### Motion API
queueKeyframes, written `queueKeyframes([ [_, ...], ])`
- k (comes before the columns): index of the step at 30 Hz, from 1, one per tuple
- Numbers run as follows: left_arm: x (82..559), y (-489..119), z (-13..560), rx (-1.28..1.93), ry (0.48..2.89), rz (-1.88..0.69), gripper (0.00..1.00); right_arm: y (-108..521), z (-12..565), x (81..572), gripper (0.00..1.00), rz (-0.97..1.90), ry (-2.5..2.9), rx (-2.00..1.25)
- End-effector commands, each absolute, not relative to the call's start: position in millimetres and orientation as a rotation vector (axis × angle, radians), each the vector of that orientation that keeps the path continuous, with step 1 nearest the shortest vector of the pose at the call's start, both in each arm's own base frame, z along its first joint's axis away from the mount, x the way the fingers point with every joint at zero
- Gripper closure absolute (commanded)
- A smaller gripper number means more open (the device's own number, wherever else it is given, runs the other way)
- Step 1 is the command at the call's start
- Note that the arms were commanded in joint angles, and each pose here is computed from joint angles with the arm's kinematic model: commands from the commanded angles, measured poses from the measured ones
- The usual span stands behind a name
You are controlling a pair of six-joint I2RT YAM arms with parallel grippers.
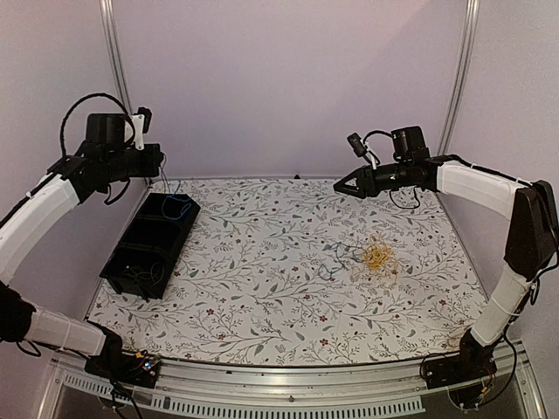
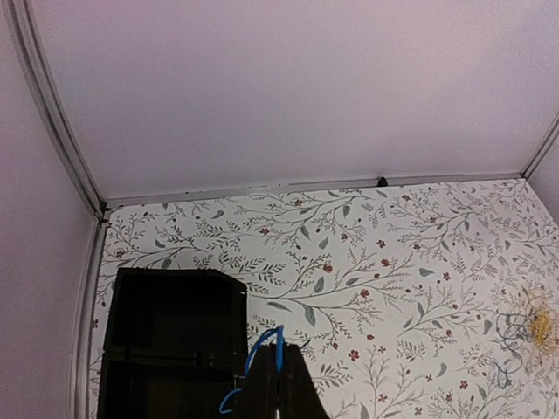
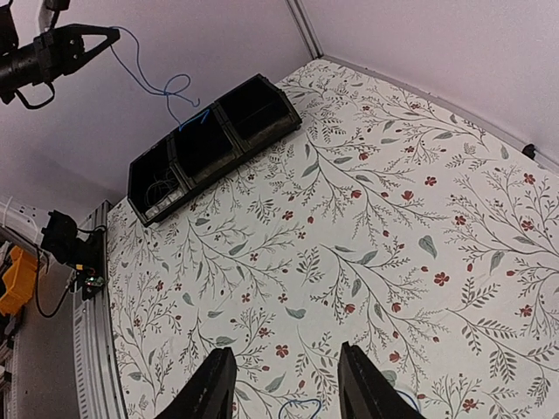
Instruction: Untangle the cables
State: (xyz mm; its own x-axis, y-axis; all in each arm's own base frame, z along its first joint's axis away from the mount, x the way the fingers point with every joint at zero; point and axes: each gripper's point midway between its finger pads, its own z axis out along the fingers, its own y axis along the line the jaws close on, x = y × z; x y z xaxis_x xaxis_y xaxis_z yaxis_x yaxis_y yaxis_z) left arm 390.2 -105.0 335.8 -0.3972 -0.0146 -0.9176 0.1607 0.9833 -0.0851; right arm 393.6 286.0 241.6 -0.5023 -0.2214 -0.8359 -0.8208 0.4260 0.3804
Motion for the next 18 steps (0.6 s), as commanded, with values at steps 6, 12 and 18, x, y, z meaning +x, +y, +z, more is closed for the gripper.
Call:
queueKeyframes([
  [6,378,-42,275,-0.025,2.130,-0.019,1.00,283,235,392,0.56,1.045,1.980,-0.882],
  [12,380,-19,238,-0.066,2.205,0.029,1.00,280,229,390,0.56,1.030,1.997,-0.876],
  [18,385,3,190,-0.118,2.301,0.069,1.00,276,226,387,0.56,1.001,2.000,-0.880],
])
